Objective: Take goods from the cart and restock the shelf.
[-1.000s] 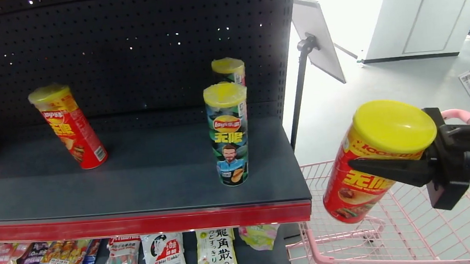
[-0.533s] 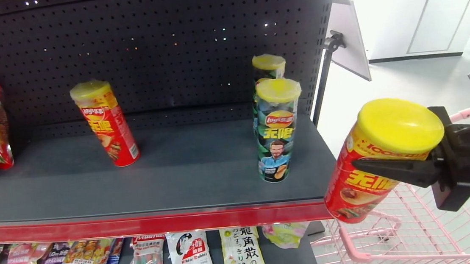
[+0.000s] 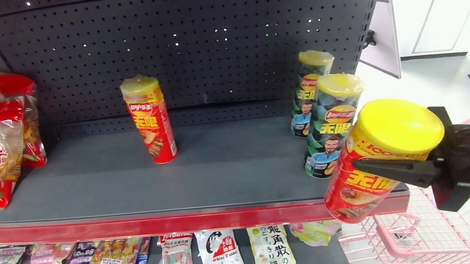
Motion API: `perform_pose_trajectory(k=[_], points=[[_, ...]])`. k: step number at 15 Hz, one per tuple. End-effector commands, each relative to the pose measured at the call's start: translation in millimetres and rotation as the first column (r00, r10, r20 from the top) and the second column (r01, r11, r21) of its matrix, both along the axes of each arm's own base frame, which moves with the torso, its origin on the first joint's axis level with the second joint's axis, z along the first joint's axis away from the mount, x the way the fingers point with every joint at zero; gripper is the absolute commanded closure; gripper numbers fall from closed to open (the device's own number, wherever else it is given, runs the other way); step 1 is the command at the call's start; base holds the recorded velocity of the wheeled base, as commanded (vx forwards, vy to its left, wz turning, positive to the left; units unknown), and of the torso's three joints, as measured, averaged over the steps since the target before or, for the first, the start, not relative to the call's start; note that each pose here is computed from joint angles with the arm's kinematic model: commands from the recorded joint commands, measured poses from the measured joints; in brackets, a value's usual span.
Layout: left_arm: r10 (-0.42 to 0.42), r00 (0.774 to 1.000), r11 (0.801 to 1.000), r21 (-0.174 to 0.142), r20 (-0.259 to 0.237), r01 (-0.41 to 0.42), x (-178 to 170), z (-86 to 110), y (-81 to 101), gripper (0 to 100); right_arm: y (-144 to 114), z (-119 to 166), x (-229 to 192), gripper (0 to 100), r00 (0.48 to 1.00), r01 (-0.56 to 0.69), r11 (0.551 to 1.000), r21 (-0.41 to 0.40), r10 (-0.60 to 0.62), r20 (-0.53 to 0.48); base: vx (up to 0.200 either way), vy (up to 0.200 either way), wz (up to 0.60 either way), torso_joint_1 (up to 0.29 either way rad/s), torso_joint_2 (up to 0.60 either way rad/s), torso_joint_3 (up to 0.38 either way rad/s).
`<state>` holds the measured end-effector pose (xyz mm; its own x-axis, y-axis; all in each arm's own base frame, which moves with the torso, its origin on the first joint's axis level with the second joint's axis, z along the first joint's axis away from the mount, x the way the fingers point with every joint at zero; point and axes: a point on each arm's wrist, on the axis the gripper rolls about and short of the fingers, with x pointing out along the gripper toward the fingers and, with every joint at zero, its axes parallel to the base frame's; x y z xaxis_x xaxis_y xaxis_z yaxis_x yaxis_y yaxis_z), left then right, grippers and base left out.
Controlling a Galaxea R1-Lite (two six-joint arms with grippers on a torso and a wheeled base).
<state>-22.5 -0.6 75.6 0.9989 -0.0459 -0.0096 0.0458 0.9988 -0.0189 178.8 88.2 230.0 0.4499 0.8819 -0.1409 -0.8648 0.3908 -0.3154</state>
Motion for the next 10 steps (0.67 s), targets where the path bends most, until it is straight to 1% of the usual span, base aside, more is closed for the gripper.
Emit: perform_pose_trajectory(k=[1,10], points=[[0.0,1.0,1.0,0.0,-0.001,0.0,0.1,0.0,0.0,0,0.5,0.3,0.3,100,1.0,-0.002,1.0,0.0,0.002,0.001,0.0,0.2,0.0,0.002,0.0,0.002],[0.0,1.0,1.0,0.0,-0.001,0.0,0.1,0.0,0.0,0,7.2,-1.7,1.9,100,1.0,-0.029,1.0,-0.004,0.029,-0.012,0.0,0.2,0.0,0.003,0.0,0.005]])
